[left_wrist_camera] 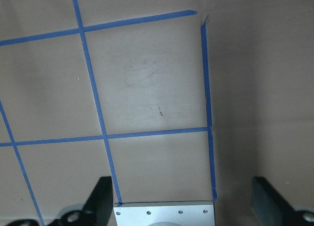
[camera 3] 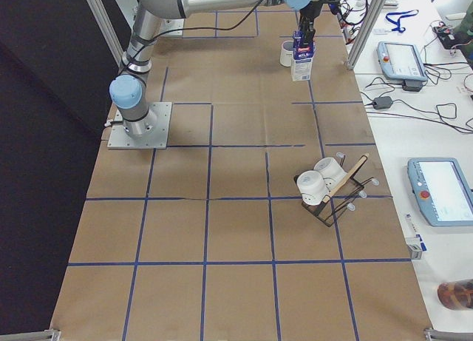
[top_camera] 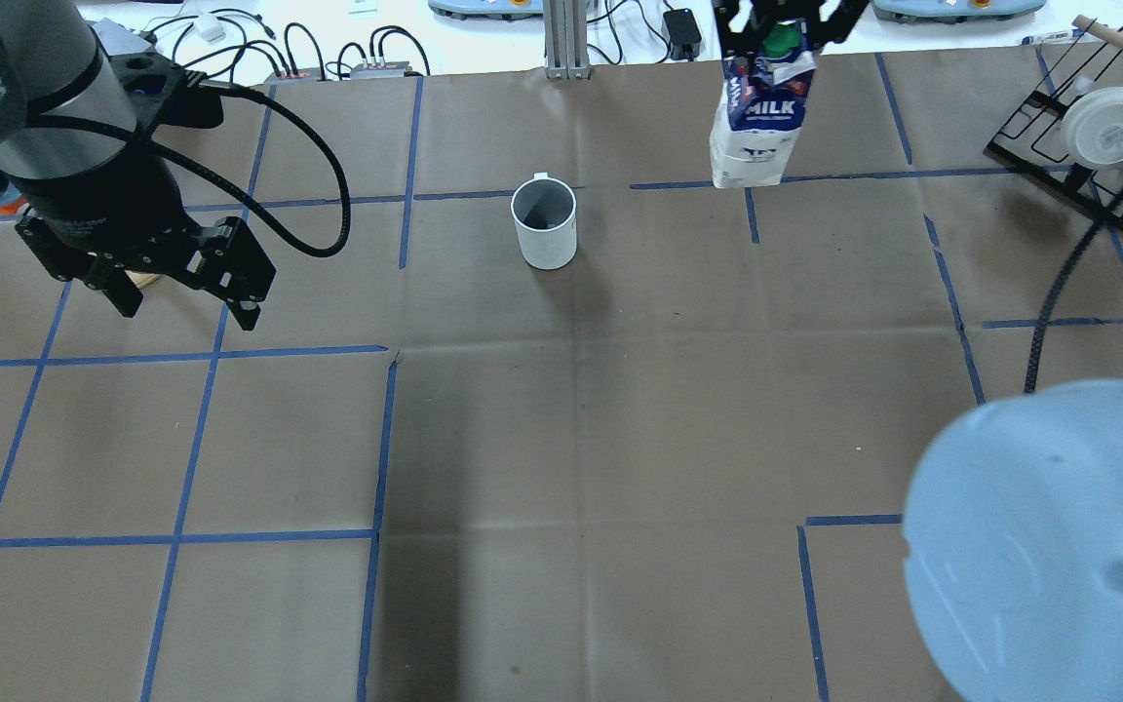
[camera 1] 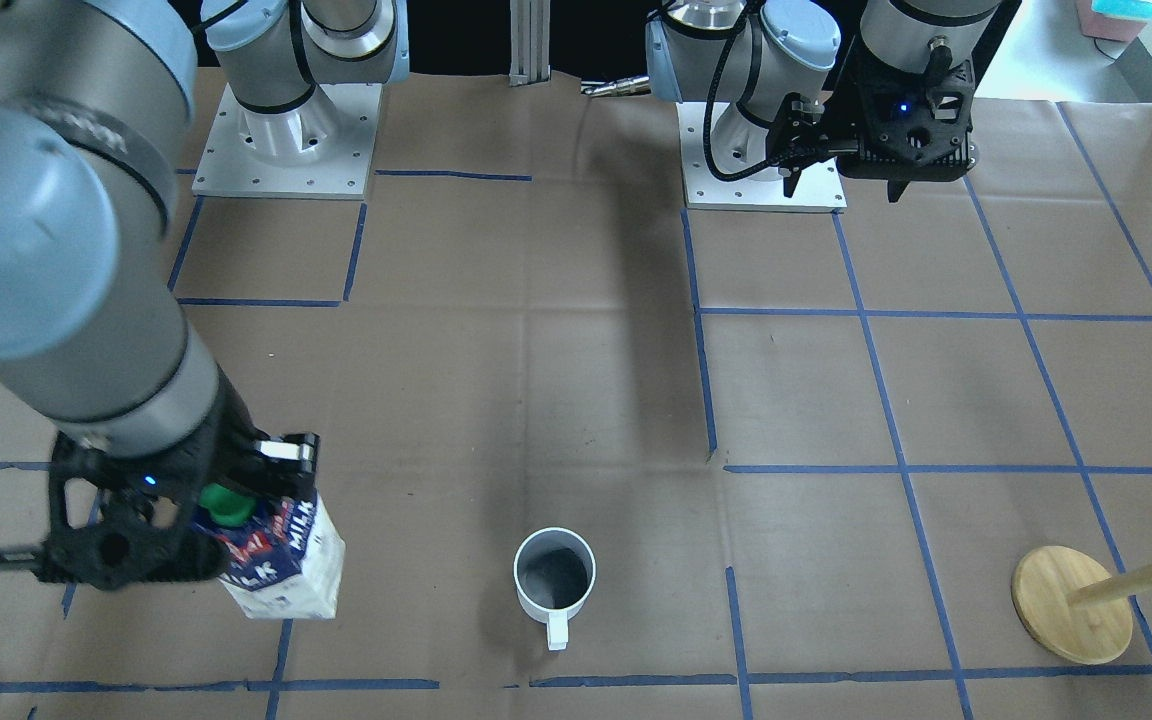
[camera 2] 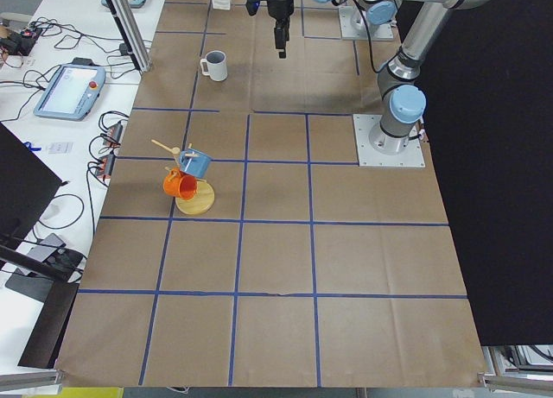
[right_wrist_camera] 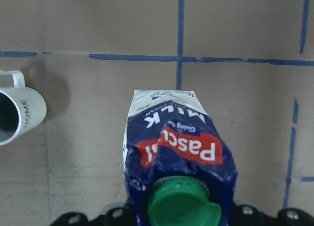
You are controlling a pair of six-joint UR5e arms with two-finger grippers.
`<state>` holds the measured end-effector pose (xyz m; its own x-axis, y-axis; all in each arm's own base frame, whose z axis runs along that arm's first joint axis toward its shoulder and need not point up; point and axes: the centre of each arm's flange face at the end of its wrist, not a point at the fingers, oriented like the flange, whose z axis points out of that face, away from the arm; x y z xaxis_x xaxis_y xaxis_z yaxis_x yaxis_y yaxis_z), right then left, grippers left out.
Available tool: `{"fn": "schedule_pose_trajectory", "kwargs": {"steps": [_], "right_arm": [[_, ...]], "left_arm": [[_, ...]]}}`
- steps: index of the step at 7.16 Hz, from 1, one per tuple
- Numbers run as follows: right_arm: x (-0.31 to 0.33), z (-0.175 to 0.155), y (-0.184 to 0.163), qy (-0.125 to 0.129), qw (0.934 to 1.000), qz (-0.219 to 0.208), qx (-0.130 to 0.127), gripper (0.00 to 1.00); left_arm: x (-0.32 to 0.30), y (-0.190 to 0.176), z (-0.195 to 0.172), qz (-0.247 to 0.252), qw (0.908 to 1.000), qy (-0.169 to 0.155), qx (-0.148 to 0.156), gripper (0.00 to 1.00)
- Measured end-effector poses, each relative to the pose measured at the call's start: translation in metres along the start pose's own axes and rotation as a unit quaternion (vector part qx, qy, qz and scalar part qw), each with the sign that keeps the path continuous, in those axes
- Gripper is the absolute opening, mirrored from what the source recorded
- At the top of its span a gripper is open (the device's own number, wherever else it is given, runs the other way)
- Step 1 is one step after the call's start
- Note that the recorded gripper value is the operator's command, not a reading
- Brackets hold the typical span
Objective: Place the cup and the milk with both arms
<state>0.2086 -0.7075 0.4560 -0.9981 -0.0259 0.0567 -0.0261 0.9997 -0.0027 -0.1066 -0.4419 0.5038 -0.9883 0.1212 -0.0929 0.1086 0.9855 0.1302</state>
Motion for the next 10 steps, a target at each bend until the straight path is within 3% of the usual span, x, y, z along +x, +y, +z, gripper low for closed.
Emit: {"fn": "schedule_pose_trajectory", "kwargs": {"steps": [3, 5, 8, 9, 10], "right_arm": [[-0.095, 0.066, -0.048, -0.002, 0.9997, 0.017, -0.017, 0.49], [-0.124, 0.093, -0.047, 0.000, 0.9992, 0.014, -0.036, 0.48], [-0.135, 0.104, -0.037, -0.004, 0.9975, 0.011, -0.070, 0.48], [-0.136, 0.106, -0.036, -0.006, 0.9970, 0.011, -0.077, 0.60], [-0.136, 0.109, -0.036, -0.006, 0.9967, 0.011, -0.080, 1.00]], "left_arm": [[0.000, 0.011, -0.006, 0.002, 1.0000, -0.002, 0.002, 1.00], [0.000, 0.018, -0.008, 0.002, 1.0000, -0.002, -0.005, 1.00], [-0.005, 0.019, -0.009, 0.002, 0.9998, -0.020, -0.007, 1.00], [-0.005, 0.018, -0.009, 0.002, 0.9997, -0.022, -0.007, 1.00], [-0.005, 0.018, -0.009, 0.002, 0.9997, -0.022, -0.006, 1.00]]}}
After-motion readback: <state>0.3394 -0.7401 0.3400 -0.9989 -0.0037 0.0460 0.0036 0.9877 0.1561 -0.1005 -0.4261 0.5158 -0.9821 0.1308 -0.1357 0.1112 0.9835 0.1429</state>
